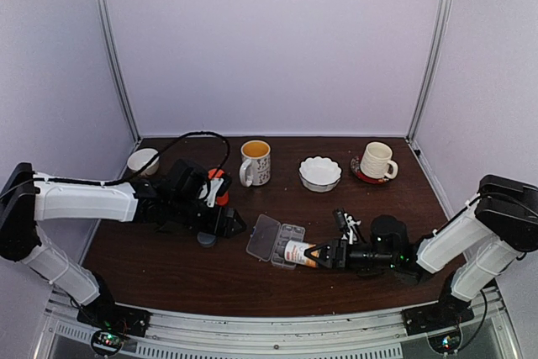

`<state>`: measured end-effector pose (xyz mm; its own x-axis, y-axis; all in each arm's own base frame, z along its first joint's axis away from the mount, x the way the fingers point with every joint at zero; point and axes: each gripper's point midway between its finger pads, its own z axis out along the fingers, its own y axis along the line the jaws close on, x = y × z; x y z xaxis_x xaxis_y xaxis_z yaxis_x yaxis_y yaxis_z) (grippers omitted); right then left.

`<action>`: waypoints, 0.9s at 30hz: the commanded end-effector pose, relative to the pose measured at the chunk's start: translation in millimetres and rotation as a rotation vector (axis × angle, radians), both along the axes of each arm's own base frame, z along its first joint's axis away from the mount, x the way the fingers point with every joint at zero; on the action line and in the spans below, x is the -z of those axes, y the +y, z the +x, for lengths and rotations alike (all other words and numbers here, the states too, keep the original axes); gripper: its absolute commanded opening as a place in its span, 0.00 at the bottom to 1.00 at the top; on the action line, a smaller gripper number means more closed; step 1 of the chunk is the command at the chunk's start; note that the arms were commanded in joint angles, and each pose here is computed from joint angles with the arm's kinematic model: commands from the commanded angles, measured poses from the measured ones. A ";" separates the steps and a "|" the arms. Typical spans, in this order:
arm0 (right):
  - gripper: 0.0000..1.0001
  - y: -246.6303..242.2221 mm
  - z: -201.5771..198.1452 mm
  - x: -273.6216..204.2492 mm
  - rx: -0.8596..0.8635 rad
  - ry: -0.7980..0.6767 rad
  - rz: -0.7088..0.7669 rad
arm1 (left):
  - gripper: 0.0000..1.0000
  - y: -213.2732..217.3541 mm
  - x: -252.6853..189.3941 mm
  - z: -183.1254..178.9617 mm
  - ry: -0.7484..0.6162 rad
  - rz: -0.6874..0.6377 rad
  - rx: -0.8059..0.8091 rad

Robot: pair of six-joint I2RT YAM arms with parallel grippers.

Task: Sort the pills into containers
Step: Pour the pill into the compartment of the pill container.

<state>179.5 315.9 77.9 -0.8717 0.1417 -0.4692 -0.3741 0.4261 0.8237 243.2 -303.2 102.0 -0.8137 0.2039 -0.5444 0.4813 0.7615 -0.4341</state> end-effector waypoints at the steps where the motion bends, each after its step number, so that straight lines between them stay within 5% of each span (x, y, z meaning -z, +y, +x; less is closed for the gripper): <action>1: 0.00 6.9 2.3 -18.5 -0.008 -0.045 0.047 | 0.82 -16.0 -11.6 3.7 -0.022 -0.055 0.031; 27: 0.00 5.9 2.3 -15.8 -0.026 -0.066 -0.029 | 0.82 -20.7 -6.1 3.6 -0.015 -0.026 0.052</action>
